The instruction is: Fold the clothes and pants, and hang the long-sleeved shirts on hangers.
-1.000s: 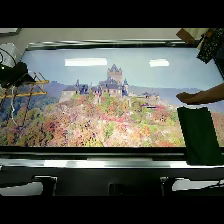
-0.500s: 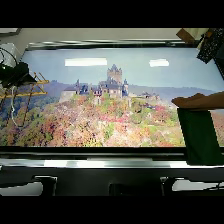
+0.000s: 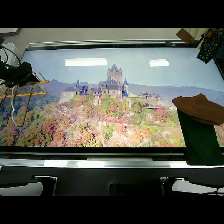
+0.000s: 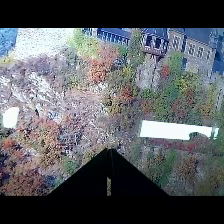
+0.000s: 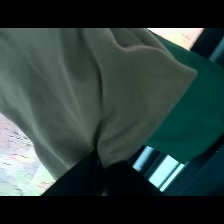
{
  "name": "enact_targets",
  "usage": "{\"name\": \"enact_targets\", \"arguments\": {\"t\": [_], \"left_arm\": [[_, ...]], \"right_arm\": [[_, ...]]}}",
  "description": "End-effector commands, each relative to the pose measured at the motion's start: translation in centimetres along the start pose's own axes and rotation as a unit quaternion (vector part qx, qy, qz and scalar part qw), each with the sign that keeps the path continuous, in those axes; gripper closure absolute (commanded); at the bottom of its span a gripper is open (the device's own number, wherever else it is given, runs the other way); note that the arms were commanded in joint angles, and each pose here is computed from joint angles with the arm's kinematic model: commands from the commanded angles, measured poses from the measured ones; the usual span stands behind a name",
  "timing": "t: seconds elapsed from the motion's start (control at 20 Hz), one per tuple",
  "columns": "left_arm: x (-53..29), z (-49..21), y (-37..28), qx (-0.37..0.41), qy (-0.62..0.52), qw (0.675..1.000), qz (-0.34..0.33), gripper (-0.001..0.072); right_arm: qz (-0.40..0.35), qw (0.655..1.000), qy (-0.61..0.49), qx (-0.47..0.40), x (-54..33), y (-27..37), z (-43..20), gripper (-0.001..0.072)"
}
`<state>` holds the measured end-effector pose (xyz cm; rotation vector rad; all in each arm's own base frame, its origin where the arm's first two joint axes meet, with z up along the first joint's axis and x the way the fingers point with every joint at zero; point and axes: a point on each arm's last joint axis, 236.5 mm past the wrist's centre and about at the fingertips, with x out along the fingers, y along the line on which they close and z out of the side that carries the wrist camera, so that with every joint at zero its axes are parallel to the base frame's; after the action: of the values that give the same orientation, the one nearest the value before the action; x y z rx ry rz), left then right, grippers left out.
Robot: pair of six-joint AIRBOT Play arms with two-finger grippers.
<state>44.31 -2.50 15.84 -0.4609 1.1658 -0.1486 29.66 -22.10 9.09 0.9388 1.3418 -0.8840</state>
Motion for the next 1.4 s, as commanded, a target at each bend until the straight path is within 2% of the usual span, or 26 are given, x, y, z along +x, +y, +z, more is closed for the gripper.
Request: {"name": "enact_targets", "arguments": {"t": [0.0, 0.4, 0.65, 0.8, 1.25, 1.3, 1.35], "left_arm": [[0.0, 0.0, 0.0, 0.001, 0.0, 1.0, 0.0, 0.0694], [0.0, 0.0, 0.0, 0.0, 0.0, 1.0, 0.0, 0.0694], [0.0, 0.0, 0.0, 0.0, 0.0, 1.0, 0.0, 0.0694], [0.0, 0.0, 0.0, 0.0, 0.0, 1.0, 0.0, 0.0694], [0.0, 0.0, 0.0, 0.0, 0.0, 1.0, 0.0, 0.0694], [0.0, 0.0, 0.0, 0.0, 0.0, 1.0, 0.0, 0.0694], [0.0, 0.0, 0.0, 0.001, 0.0, 1.0, 0.0, 0.0694]], "right_arm": [[-0.048, 0.998, 0.027, -0.002, 4.2, -3.0, -2.2, 0.0683], [-0.144, 0.987, 0.067, -0.014, 10.7, -9.2, -6.5, 0.0682], [-0.188, 0.977, 0.093, -0.04, 11.4, -11.6, -7.9, 0.0682], [-0.217, 0.973, 0.069, -0.045, 10.4, -13.0, -7.0, 0.0683], [-0.222, 0.97, 0.091, -0.044, 10.0, -13.3, -8.0, 0.0676], [-0.225, 0.969, 0.09, -0.044, 9.9, -13.5, -8.0, 0.0599], [-0.229, 0.968, 0.091, -0.044, 9.8, -13.6, -8.0, 0.0413]]}}
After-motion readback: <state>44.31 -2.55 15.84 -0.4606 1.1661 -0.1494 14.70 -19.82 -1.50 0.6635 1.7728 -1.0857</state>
